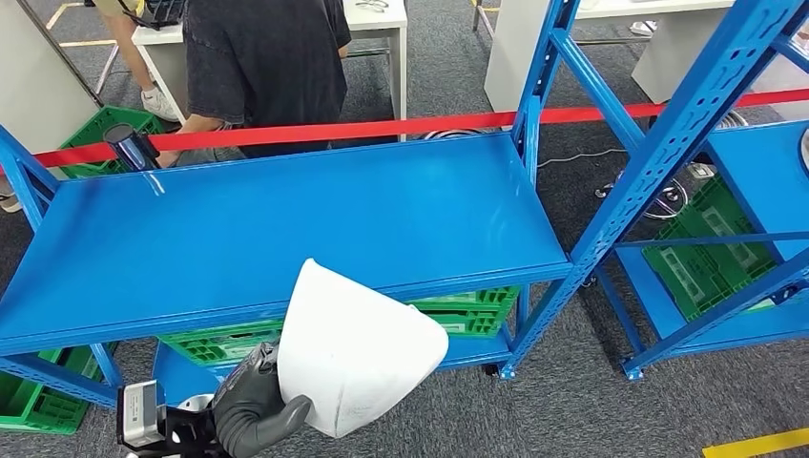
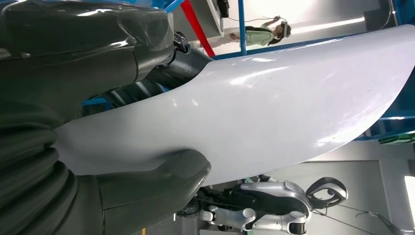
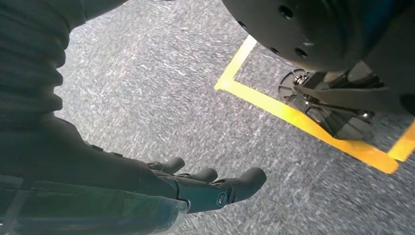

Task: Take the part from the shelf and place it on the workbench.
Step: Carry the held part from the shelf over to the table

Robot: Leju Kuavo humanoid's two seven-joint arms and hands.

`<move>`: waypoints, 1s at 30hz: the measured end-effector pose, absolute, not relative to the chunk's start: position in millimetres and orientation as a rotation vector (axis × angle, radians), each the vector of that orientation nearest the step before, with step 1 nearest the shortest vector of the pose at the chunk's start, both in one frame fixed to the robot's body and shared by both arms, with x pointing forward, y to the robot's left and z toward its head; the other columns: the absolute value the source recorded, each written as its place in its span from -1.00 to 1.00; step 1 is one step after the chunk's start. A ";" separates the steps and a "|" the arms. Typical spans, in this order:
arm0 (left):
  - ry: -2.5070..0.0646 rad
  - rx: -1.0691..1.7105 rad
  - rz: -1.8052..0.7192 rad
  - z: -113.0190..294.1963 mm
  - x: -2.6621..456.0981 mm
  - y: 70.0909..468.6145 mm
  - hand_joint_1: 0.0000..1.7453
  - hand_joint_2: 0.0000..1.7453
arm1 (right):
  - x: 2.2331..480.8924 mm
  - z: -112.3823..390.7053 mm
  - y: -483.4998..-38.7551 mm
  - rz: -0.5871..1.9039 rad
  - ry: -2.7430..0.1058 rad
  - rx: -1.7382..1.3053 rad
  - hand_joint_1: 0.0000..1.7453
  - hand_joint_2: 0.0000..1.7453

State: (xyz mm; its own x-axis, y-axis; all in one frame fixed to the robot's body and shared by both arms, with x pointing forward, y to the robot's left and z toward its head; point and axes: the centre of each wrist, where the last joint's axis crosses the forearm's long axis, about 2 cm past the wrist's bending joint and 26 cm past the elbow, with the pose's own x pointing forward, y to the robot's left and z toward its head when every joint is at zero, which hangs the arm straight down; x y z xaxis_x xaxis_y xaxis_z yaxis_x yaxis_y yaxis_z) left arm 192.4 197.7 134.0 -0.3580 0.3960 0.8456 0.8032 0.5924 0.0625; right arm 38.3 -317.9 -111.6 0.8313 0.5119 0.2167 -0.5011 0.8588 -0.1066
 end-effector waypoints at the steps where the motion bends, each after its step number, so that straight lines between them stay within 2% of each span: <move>1: -1.973 -0.954 -0.608 133.7 192.5 197.6 1.00 1.00 | 38.6 -111.6 -318.4 0.539 -0.243 -0.047 -1.00 1.00; 30: -1.965 -0.936 -0.609 133.7 204.5 195.5 1.00 1.00 | 41.8 -111.3 -314.9 0.515 -0.250 -0.052 -1.00 1.00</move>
State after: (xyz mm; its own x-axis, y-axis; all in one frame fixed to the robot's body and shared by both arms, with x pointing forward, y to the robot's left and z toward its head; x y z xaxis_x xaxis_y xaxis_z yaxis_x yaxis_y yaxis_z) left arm 204.5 195.5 133.7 -0.3553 0.3811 0.8535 0.7969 0.6007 0.0636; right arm 41.8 -314.9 -111.3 0.8407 0.4932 0.2235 -0.4806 0.8698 -0.1115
